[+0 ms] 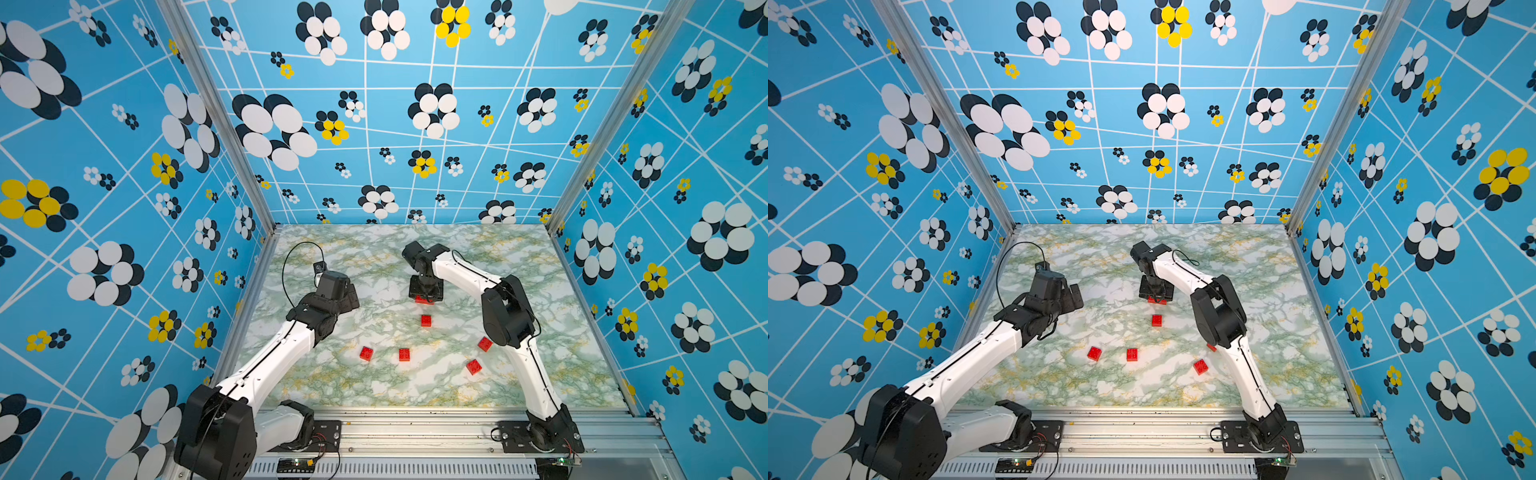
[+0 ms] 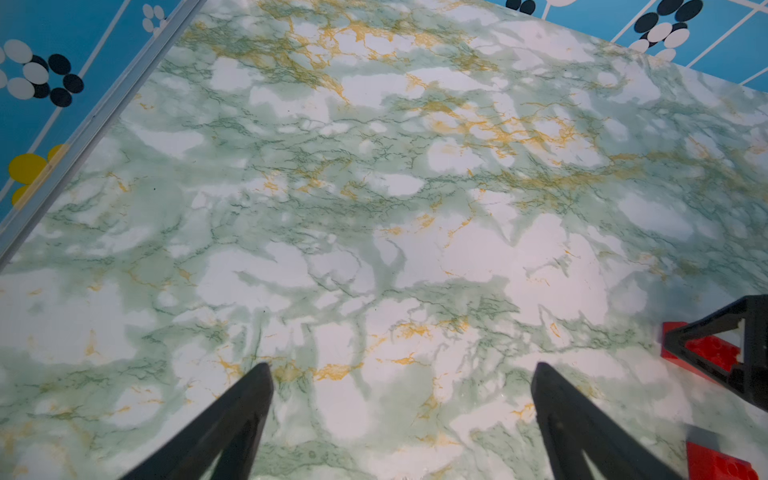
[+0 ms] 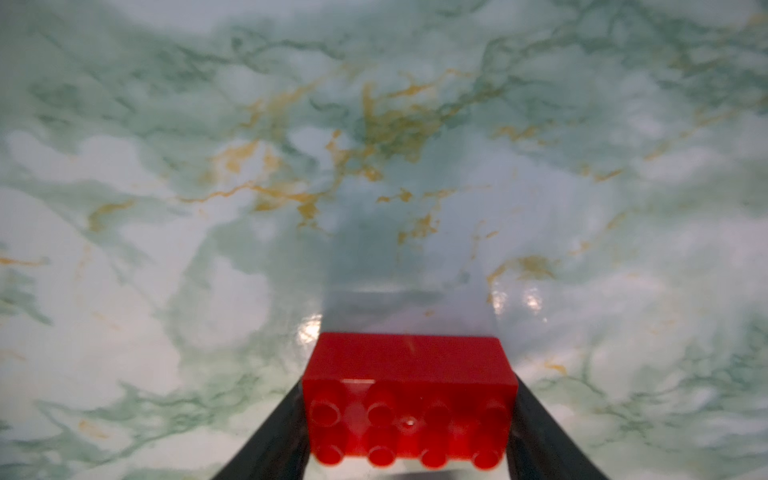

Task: Assemble the letter v with lego
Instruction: Pick up the lego brick from the center of the board, then assemble the lego brick with the lego brick.

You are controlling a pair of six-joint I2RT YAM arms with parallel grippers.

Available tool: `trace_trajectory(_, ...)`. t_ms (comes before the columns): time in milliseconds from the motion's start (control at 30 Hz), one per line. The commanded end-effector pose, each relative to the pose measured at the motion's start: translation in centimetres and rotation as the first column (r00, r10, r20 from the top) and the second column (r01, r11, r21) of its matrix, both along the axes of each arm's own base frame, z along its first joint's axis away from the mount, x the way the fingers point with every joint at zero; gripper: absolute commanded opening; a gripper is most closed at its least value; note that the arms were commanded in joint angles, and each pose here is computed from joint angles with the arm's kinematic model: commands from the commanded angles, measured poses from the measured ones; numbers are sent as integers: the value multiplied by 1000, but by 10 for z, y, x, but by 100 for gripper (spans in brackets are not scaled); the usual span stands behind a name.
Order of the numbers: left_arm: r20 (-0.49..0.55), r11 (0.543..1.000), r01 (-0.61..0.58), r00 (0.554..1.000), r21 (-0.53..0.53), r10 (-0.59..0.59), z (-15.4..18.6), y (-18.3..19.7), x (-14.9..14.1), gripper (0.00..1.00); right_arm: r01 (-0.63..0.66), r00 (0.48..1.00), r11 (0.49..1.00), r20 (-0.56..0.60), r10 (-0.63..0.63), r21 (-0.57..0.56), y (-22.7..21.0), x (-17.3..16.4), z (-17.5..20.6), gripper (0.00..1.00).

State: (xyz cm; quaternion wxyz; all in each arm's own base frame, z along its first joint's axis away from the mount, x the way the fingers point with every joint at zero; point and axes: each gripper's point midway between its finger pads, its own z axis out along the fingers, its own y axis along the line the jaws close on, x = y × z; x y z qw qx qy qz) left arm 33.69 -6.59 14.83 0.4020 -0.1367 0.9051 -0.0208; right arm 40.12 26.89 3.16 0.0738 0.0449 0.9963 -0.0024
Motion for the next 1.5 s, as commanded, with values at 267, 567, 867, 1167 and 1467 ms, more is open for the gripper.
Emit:
trace_trajectory(267,1,1000,21,1000,-6,-21,-2,-6,1,98,-178,983,984,-46,177,-17,-2,-71,53,51)
trace_trajectory(567,-8,1000,25,1000,-17,-25,-6,-8,1,99,-165,983,986,-84,164,-4,3,-77,38,49)
trace_trajectory(867,-9,999,31,999,-10,-31,-6,-10,3,98,-147,986,989,-86,146,-1,4,-78,24,48)
trace_trajectory(1167,-15,999,33,999,-18,-34,-9,-12,4,98,-139,986,990,-91,138,0,5,-78,12,48)
trace_trajectory(1467,-16,999,32,999,-14,-33,-8,-11,4,98,-133,987,991,-93,131,-8,3,-80,4,47)
